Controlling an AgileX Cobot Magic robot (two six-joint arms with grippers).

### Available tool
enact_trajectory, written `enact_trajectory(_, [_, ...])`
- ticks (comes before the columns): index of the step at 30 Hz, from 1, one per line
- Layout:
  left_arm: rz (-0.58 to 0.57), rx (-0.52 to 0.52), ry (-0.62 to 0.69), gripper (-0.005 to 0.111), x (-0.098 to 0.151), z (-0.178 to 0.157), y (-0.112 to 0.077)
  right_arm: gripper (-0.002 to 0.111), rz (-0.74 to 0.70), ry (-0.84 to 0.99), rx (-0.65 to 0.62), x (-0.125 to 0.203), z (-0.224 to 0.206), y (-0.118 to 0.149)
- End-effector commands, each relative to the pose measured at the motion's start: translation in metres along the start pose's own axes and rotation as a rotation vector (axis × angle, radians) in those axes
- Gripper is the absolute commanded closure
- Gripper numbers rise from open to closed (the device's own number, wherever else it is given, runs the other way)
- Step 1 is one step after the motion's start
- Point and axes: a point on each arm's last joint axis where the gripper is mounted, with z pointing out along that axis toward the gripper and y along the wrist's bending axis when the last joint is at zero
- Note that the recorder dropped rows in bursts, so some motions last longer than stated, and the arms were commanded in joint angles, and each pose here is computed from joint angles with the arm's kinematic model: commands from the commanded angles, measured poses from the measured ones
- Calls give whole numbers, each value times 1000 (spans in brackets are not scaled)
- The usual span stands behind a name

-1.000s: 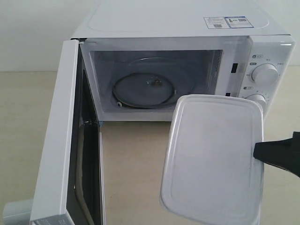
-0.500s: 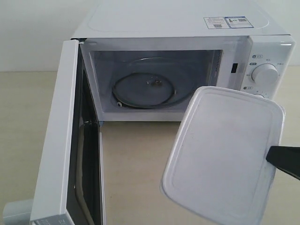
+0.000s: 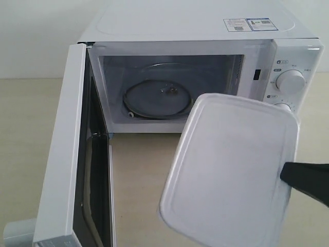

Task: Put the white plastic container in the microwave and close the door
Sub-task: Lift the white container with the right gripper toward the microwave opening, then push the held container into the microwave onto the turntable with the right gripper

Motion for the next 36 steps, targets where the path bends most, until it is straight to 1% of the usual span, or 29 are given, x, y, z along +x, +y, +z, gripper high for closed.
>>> enact_trajectory(1, [4,-6,3,103,1,0,0,109,63,-114,25,-2,-6,-1])
enact_trajectory(3, [4,-6,3,103,1,0,0,109,78,-135,62,1,-4,-7])
enact_trajectory(4, [4,-6,3,103,1,0,0,109,64,-150,73,3,-3,-11])
enact_trajectory(5, [4,-6,3,103,1,0,0,109,93,-172,46,3,-3,-9])
enact_trajectory(7, [4,-6,3,103,1,0,0,109,108,-201,-52,3,-2,-3])
enact_trajectory(8, [4,-6,3,103,1,0,0,109,124,-184,-94,4,1,2])
enact_trajectory(12, [4,-6,3,103,1,0,0,109,138,-99,-103,12,23,6])
enact_trajectory(16, [4,-6,3,103,1,0,0,109,147,-101,-159,14,41,13])
enact_trajectory(18, [4,-6,3,103,1,0,0,109,144,-93,-154,17,52,12])
enact_trajectory(22, [4,-6,3,103,1,0,0,109,170,-90,-105,21,72,4])
enact_trajectory(26, [4,-6,3,103,1,0,0,109,206,-129,-88,22,86,-3])
enact_trajectory(31, [4,-6,3,103,1,0,0,109,262,-204,-39,20,99,-14])
enact_trajectory(36, [4,-6,3,103,1,0,0,109,249,-186,-34,19,120,-8])
